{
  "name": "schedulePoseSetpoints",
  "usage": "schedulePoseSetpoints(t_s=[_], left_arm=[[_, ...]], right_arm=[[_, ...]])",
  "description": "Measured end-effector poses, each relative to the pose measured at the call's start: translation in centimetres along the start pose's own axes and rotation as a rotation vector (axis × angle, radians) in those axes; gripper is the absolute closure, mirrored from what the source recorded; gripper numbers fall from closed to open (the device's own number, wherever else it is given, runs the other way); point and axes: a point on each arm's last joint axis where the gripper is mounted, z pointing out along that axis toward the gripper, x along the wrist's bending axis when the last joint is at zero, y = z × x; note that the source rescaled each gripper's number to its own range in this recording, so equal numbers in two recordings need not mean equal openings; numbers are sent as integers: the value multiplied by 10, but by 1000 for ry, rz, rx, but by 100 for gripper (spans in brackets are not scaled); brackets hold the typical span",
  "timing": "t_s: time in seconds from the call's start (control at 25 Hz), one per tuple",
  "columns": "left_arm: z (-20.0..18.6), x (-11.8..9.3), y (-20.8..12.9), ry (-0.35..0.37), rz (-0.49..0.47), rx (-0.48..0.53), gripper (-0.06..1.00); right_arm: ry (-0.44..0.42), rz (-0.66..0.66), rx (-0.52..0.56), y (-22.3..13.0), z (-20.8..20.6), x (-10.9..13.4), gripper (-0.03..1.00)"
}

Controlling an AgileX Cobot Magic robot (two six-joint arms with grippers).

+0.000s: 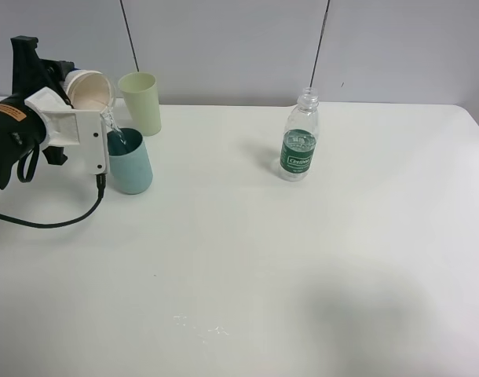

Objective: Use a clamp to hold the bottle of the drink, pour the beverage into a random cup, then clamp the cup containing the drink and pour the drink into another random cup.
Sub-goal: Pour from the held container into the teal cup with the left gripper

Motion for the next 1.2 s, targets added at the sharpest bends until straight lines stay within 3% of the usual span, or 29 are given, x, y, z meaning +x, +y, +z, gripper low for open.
schedulePoseSetpoints(t_s=[0.44,0.64,1.2], left_arm=[[0,2,1,15,65,-9,91],[0,5,0,51,70,1,91],[0,5,0,53,70,-2,91]], right_arm=[[0,0,0,0,0,0,-3],[0,0,0,0,0,0,-3],[0,0,0,0,0,0,-3]])
